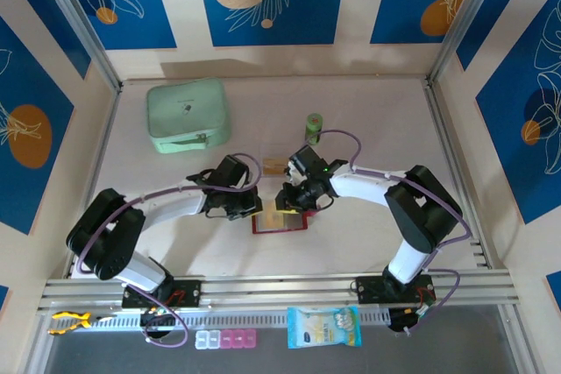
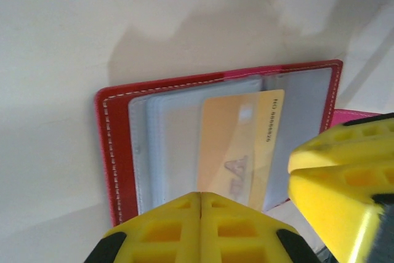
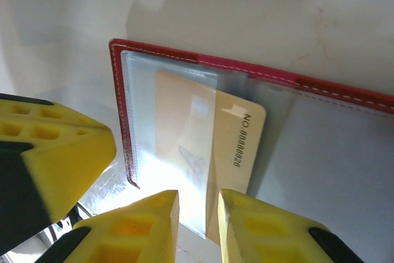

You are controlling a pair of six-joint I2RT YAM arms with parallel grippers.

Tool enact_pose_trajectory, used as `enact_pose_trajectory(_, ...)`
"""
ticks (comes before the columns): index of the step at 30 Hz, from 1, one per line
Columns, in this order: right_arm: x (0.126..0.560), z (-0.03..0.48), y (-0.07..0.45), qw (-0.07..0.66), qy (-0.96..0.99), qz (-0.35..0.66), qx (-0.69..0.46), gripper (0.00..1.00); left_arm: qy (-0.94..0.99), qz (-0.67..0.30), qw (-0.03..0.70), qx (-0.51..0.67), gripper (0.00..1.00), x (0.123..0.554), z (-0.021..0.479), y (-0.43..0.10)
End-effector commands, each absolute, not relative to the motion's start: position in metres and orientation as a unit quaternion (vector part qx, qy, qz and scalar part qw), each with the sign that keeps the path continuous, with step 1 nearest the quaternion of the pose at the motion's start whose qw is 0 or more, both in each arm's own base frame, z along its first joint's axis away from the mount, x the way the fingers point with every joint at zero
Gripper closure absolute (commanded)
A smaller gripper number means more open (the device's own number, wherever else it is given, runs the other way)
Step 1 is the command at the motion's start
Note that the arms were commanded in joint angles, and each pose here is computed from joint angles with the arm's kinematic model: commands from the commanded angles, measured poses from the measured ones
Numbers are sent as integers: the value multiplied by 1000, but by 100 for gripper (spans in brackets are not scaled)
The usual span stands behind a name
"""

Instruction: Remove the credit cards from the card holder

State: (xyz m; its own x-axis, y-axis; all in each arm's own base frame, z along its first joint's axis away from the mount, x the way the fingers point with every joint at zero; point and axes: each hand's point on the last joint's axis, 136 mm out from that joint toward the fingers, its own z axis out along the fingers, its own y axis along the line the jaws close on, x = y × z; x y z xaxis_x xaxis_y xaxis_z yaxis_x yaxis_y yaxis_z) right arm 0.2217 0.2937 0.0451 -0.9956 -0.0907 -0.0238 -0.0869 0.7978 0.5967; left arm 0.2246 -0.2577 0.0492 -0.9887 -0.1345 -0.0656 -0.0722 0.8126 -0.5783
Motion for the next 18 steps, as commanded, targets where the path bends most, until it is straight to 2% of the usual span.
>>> enact_pose_trajectory(1,217,49,292,11,-943,-331,39,75,951,-304,50,-37,96,224,52,-266)
enact_pose_trajectory(18,216,45,285,15,-941,-338,30,74,956,-292,27,-31,96,216,30,-271)
